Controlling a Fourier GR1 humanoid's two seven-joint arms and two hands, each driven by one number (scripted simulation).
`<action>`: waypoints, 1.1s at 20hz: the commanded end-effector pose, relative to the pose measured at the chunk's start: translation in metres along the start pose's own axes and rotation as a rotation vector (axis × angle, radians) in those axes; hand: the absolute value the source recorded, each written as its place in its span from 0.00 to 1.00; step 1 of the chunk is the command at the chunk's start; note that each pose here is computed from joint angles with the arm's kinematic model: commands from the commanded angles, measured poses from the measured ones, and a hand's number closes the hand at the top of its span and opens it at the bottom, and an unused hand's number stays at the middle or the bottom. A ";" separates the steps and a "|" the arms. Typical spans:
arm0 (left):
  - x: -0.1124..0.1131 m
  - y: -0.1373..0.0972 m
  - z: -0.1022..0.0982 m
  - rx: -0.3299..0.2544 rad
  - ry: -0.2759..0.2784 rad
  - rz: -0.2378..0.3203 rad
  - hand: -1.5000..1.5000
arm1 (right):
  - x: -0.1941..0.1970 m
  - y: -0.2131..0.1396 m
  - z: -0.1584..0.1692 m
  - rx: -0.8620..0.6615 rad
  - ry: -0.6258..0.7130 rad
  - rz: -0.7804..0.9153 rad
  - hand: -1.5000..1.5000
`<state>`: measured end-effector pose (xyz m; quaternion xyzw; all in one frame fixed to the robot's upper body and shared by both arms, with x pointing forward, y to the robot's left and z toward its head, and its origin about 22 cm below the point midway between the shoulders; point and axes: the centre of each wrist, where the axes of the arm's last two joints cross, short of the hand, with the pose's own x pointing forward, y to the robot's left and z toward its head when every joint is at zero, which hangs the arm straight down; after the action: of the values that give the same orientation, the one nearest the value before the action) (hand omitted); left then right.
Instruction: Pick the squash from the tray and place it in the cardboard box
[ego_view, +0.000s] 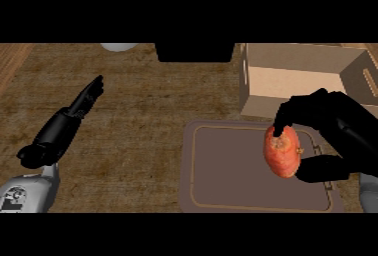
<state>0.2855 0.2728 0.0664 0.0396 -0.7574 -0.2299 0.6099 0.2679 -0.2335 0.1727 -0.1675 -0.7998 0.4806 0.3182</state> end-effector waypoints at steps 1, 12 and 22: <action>0.005 0.008 -0.014 0.008 -0.002 0.000 0.50 | -0.014 -0.015 -0.023 -0.074 0.153 -0.050 1.00; 0.011 0.012 -0.013 -0.011 -0.026 0.020 0.50 | -0.120 -0.057 -0.039 0.038 0.308 0.128 1.00; 0.018 -0.011 -0.023 -0.055 -0.043 -0.007 0.50 | -0.174 -0.075 -0.039 0.408 0.427 0.143 1.00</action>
<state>0.2961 0.2556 0.0678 0.0254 -0.7616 -0.2443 0.5996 0.4142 -0.3291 0.1886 -0.2609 -0.6274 0.5727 0.4586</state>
